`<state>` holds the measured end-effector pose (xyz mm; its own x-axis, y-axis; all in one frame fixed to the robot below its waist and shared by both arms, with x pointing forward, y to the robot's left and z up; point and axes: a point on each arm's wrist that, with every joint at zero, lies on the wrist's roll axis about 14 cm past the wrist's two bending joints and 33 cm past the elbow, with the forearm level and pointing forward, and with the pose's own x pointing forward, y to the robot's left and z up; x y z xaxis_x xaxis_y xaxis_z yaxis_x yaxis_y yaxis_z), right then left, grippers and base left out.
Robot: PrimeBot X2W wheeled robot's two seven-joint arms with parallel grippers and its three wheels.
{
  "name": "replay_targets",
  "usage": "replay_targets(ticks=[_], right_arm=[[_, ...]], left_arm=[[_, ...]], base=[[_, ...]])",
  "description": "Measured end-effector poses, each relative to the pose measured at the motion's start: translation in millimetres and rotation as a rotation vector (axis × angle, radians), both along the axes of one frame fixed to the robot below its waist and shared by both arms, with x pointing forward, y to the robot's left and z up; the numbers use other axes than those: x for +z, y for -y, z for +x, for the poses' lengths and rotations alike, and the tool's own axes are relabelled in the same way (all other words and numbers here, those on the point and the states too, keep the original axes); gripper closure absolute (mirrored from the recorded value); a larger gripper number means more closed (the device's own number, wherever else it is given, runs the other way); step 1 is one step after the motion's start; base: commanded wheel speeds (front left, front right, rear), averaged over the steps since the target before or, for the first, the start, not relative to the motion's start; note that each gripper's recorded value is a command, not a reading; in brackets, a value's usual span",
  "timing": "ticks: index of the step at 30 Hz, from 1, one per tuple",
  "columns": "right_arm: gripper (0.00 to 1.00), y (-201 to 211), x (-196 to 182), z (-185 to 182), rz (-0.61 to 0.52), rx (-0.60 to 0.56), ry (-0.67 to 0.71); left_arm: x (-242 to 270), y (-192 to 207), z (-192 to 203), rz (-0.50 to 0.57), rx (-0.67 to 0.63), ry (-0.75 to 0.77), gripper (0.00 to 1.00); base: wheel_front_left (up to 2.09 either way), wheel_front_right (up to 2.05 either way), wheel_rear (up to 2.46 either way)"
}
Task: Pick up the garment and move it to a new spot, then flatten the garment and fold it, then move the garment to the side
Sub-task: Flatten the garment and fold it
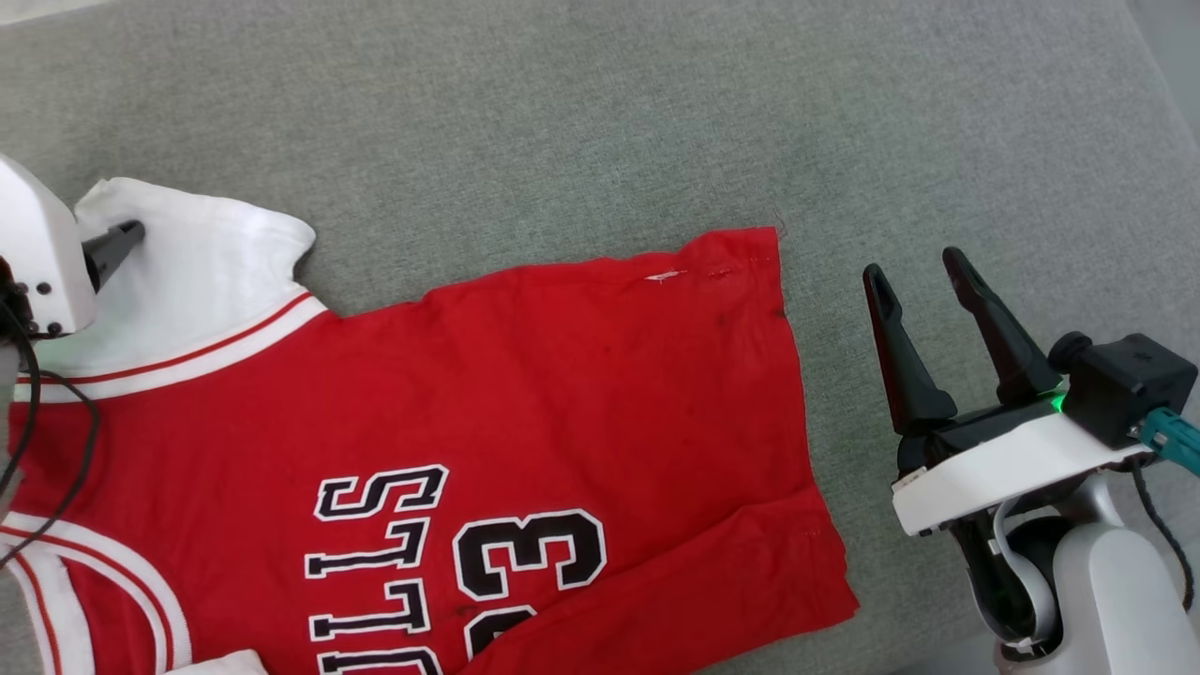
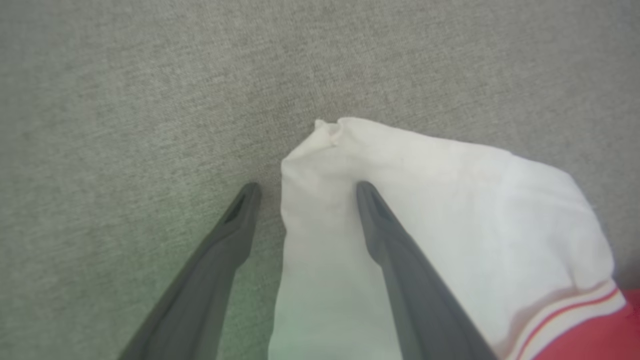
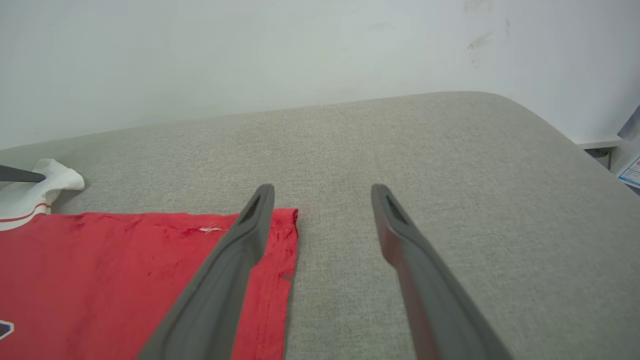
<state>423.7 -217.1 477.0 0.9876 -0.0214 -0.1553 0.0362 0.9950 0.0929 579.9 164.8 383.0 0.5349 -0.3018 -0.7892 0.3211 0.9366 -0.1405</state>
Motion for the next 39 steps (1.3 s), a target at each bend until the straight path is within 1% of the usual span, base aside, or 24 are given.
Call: replay_targets(ticks=[2,4,5,6,7,9,10,14,19,24,26,31,33,34,35,36,39], right_arm=[[0.0,3,-8,-2,0.016,-0.014,-0.02],[0.0,4,-11,-2,0.019,-0.016,-0.025],[0.0,4,-15,-3,0.028,-0.02,-0.037],[0.0,4,-15,-3,0.028,-0.02,-0.037],[0.0,5,-20,-4,0.034,-0.022,-0.053],[0.0,5,-23,-5,0.041,-0.024,-0.066],[0.0,9,-26,-8,0.059,-0.039,-0.083],[0.0,9,-37,-7,0.088,-0.038,-0.138],[0.0,2,-62,-1,0.125,-0.006,-0.282],[0.0,-15,-73,21,0.116,0.081,-0.382],[0.0,-24,-77,30,0.098,0.123,-0.432],[0.0,-45,-89,48,0.048,0.221,-0.575],[0.0,-50,-101,47,0.026,0.249,-0.667],[0.23,-53,-105,47,0.022,0.26,-0.707],[0.61,-55,-109,45,0.026,0.271,-0.75],[1.0,-56,-113,45,0.023,0.282,-0.821],[1.0,-59,-116,44,0.032,0.293,-0.88]], left_arm=[[-12,2,-5,0.017,-0.017,-0.083,0.0],[-14,2,-6,0.019,-0.02,-0.105,0.0],[-17,4,-7,0.027,-0.029,-0.122,0.53],[-17,4,-7,0.027,-0.029,-0.122,0.87],[-20,5,-9,0.04,-0.037,-0.127,1.0],[-21,9,-11,0.039,-0.047,-0.125,1.0],[-18,15,-12,0.031,-0.051,-0.094,1.0],[-7,14,-10,0.028,-0.04,-0.015,1.0],[17,15,-8,-0.005,-0.023,0.078,1.0],[52,15,-4,-0.048,-0.014,0.208,1.0],[63,11,-4,-0.049,-0.012,0.249,1.0],[78,1,-9,-0.055,-0.004,0.308,1.0],[79,-2,-11,-0.056,0.001,0.315,1.0],[79,-4,-13,-0.057,0.002,0.318,1.0],[80,-5,-14,-0.059,0.001,0.321,1.0],[80,-7,-17,-0.061,0.004,0.327,1.0],[77,-15,-21,-0.066,0.024,0.326,1.0]], base=[[0.0,0.0,0.0],[0.0,0.0,0.0],[0.0,0.0,0.0],[0.0,0.0,0.0],[0.0,0.0,0.0],[0.0,0.0,0.0],[0.0,0.0,0.0],[0.0,0.0,0.0],[0.0,0.0,0.0],[0.0,0.0,0.0],[0.0,0.0,0.0],[0.0,0.0,0.0],[0.0,0.0,0.0],[0.0,0.0,0.0],[0.0,0.0,0.0],[0.0,0.0,0.0],[0.0,0.0,0.0]])
